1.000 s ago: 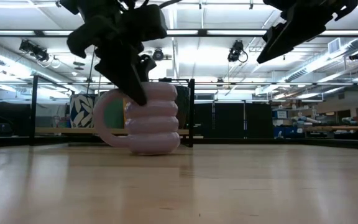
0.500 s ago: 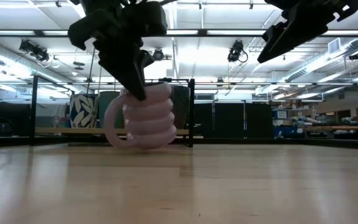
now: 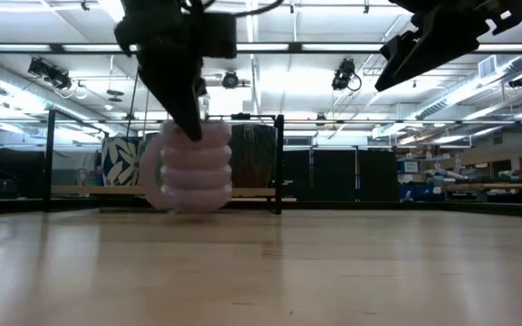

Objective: Place coffee mugs
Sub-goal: Put the purple mug on the shelf

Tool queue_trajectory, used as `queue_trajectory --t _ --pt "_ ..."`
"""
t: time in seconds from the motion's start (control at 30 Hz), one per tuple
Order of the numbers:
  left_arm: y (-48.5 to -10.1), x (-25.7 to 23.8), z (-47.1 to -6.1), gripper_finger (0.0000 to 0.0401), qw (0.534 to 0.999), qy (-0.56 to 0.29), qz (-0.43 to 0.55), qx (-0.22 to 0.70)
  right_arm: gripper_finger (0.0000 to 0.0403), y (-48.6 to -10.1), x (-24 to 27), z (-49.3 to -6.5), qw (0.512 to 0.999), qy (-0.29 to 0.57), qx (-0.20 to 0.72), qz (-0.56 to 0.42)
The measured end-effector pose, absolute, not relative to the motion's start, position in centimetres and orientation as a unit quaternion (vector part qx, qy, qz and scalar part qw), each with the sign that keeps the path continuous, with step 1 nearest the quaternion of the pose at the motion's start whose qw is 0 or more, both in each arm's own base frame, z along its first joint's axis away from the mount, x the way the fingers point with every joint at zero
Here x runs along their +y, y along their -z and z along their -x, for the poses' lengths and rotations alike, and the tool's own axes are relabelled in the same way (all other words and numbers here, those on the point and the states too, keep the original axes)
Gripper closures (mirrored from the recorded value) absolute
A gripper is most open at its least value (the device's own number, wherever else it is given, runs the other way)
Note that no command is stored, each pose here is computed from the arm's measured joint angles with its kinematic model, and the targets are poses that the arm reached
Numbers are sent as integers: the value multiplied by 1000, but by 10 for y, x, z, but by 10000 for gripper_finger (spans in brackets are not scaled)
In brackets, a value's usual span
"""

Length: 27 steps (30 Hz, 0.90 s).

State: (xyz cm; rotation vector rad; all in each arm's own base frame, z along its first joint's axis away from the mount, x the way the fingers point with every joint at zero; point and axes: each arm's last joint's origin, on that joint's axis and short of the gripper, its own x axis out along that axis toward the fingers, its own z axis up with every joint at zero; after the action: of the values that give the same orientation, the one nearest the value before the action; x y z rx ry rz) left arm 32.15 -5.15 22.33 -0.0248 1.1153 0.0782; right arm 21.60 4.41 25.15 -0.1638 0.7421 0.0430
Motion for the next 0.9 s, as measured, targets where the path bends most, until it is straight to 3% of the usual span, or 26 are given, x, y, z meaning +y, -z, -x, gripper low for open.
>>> queue_trajectory --t 0.47,0.63,0.9 --pt "-272 -40 -282 372 828 -107 100 542 196 -252 44 -216 925 -32 363 103" --pt "-274 -26 -270 372 805 -130 95 571 196 -252 44 -216 927 -33 360 104" --pt "-277 10 -247 372 805 -152 104 565 196 -253 44 -216 927 -35 356 108"
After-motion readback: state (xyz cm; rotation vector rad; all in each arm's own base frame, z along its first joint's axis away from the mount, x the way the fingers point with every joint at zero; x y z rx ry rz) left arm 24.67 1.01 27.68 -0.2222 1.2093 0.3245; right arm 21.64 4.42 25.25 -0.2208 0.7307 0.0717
